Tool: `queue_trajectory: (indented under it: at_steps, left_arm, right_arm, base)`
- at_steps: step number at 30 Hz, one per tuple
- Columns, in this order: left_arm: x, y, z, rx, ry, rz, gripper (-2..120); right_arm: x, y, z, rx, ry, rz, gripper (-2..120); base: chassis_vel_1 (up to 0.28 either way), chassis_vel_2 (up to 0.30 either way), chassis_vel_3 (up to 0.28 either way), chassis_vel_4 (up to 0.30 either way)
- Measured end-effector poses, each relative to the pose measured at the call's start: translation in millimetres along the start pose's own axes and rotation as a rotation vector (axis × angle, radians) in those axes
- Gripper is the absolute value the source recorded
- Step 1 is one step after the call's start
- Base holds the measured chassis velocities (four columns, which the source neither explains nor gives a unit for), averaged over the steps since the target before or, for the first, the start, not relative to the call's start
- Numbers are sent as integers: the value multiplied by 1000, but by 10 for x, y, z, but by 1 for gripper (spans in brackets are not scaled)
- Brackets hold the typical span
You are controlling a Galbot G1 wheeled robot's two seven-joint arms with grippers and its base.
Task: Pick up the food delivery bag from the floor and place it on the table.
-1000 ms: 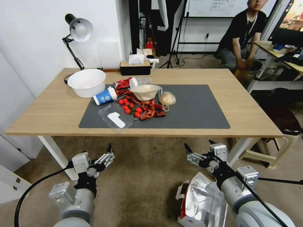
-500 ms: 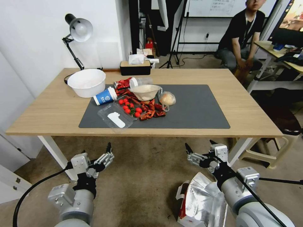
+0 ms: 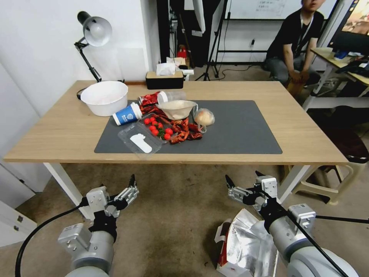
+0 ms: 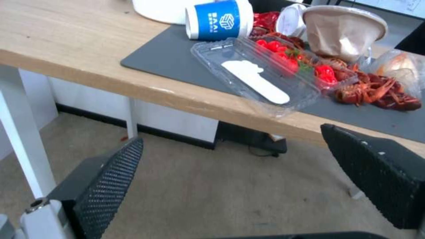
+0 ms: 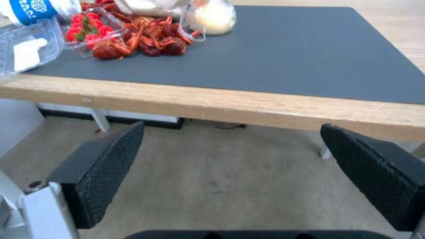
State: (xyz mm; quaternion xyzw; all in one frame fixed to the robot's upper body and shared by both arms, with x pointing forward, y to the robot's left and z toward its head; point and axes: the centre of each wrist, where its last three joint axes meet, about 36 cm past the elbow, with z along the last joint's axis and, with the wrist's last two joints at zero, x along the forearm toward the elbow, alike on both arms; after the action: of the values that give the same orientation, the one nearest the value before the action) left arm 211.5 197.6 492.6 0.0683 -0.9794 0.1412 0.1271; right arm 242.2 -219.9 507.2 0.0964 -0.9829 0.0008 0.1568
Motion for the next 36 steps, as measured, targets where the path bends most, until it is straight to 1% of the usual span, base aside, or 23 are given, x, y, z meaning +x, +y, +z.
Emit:
queue_trajectory:
  at_steps: [36]
  left_arm:
    - [5, 8, -13, -7, -12, -3, 100]
  right_arm:
    - [-9, -5, 11, 13, 12, 1, 100]
  base:
    - [0, 0, 0, 0]
